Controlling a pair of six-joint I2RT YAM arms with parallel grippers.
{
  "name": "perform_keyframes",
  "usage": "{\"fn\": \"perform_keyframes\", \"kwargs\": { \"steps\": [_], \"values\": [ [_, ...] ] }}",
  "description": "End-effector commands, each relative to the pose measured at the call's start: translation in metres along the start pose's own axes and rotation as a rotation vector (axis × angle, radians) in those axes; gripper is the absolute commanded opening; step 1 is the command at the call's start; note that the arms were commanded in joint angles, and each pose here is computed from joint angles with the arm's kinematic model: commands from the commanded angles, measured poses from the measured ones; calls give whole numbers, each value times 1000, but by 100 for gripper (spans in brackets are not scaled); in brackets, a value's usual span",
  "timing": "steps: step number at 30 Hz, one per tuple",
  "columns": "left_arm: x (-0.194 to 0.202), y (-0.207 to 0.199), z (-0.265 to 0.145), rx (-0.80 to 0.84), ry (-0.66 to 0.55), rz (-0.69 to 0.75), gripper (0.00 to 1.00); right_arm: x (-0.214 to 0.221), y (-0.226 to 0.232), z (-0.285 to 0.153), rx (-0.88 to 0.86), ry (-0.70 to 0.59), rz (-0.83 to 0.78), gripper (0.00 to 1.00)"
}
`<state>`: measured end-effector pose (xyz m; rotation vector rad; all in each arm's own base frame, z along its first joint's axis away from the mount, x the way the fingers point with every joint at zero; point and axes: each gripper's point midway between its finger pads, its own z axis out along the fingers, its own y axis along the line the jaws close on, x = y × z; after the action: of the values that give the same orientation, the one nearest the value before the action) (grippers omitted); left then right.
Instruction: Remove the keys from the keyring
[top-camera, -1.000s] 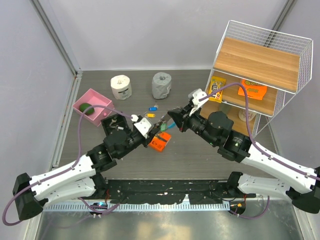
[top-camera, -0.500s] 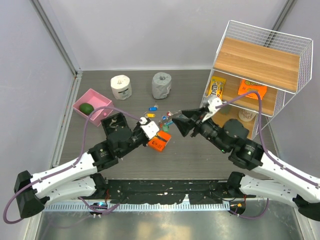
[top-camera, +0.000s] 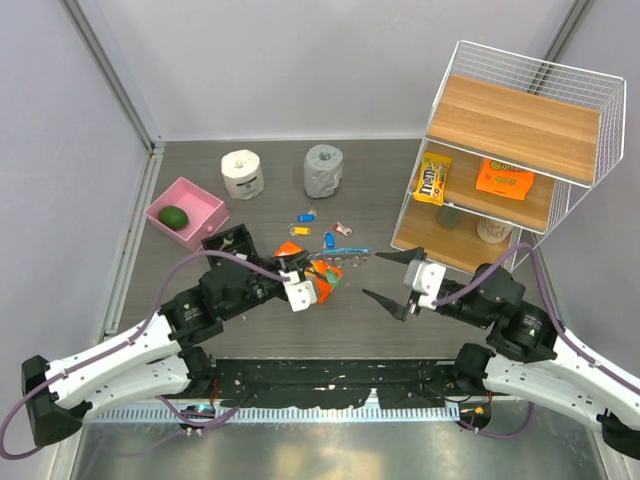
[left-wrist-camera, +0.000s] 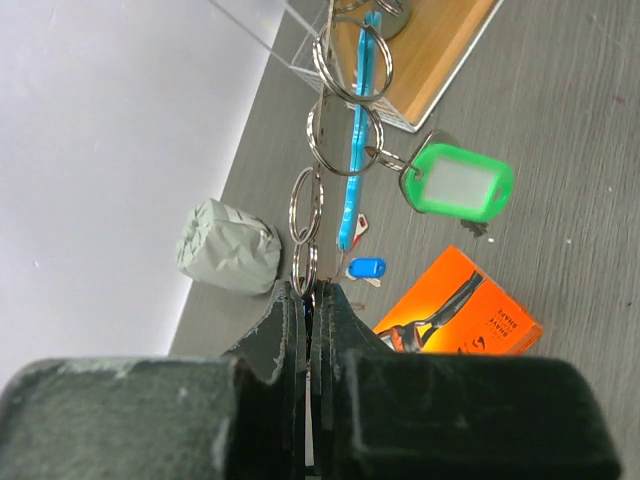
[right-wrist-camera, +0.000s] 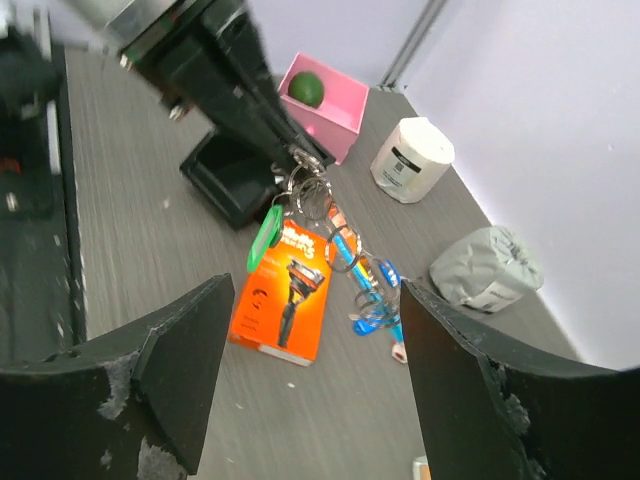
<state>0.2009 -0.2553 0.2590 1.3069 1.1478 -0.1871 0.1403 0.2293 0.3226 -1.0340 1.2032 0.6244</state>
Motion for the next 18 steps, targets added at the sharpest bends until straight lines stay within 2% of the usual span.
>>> {"fn": "perform_keyframes", "kwargs": {
  "steps": [1, 5, 18],
  "values": [
    [-34, 15, -6, 24, -104, 177, 0, -6, 9, -2, -154, -18, -409, 74],
    [-38, 13, -8, 68, -99, 232, 0, -8, 8, 1, -195, -11, -556, 76],
    [-52, 5, -16, 100, -194, 252, 0, -7, 19, 37, -311, 8, -569, 64]
  ]
}}
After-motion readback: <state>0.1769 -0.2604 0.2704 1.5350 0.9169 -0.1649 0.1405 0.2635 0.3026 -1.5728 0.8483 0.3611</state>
